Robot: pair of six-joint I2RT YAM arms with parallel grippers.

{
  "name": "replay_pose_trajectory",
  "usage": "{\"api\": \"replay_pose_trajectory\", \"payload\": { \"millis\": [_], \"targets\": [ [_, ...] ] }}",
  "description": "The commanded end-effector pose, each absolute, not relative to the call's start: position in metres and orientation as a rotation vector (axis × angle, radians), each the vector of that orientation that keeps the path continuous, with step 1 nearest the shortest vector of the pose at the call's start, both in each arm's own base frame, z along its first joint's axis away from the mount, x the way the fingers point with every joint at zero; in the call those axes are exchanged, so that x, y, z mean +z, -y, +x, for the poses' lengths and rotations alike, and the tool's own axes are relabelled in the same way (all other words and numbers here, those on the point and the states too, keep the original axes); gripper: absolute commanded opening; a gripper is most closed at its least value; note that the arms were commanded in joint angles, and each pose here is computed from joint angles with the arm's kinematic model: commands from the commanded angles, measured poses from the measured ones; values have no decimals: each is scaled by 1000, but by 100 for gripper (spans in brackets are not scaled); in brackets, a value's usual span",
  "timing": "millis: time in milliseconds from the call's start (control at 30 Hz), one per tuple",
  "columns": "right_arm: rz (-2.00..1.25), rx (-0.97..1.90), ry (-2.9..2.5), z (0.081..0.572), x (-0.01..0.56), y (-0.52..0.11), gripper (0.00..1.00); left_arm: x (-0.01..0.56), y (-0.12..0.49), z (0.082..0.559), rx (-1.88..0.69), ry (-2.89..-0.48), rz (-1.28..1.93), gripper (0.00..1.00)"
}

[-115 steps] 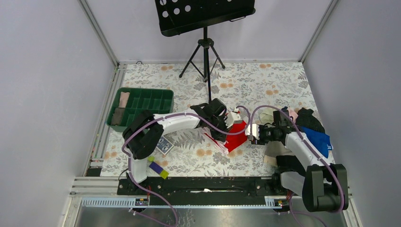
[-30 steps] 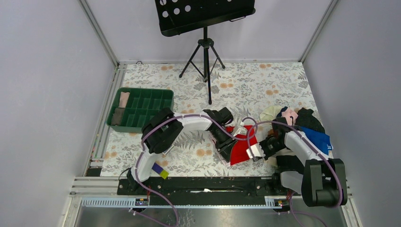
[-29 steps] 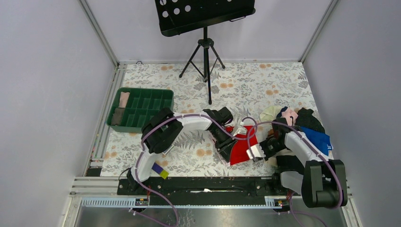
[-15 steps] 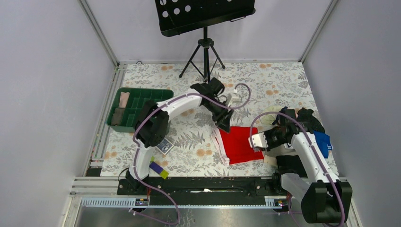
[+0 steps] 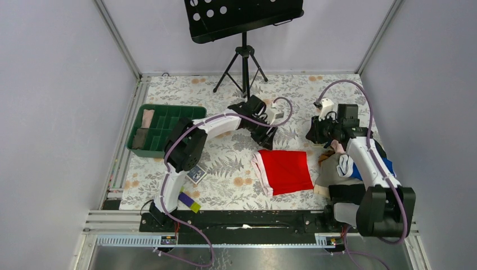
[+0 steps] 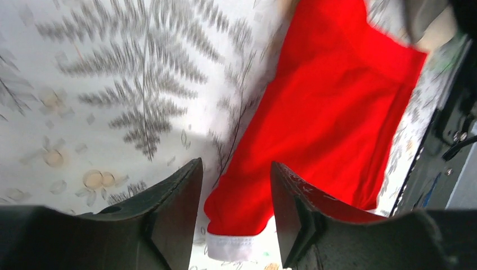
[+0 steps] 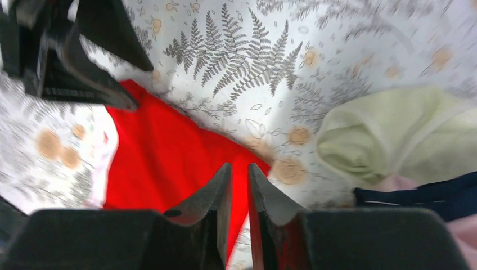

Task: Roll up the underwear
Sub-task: Fold the underwear at the center of the board.

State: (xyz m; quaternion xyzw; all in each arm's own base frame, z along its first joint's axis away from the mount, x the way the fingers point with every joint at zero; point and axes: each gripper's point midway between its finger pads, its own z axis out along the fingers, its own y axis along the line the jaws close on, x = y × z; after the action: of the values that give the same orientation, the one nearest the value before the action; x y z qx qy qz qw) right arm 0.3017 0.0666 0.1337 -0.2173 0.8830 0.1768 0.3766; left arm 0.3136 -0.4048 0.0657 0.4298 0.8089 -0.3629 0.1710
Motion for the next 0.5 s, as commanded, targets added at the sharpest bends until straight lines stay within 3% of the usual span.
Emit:
{"api": "replay_pose_trajectory", "payload": {
  "millis": [0,300,467],
  "targets": [
    [-23,667,-2481,298,98,-80,21,47,382,303,-991,-2347,1221,51],
    [160,657,-2714,290,26,-77,15,28,356,275,-915,-2411,1253,49],
    [40,642,-2772,299,12,-94,14,28,339,261,-865,-2426,1297,47]
  ]
}}
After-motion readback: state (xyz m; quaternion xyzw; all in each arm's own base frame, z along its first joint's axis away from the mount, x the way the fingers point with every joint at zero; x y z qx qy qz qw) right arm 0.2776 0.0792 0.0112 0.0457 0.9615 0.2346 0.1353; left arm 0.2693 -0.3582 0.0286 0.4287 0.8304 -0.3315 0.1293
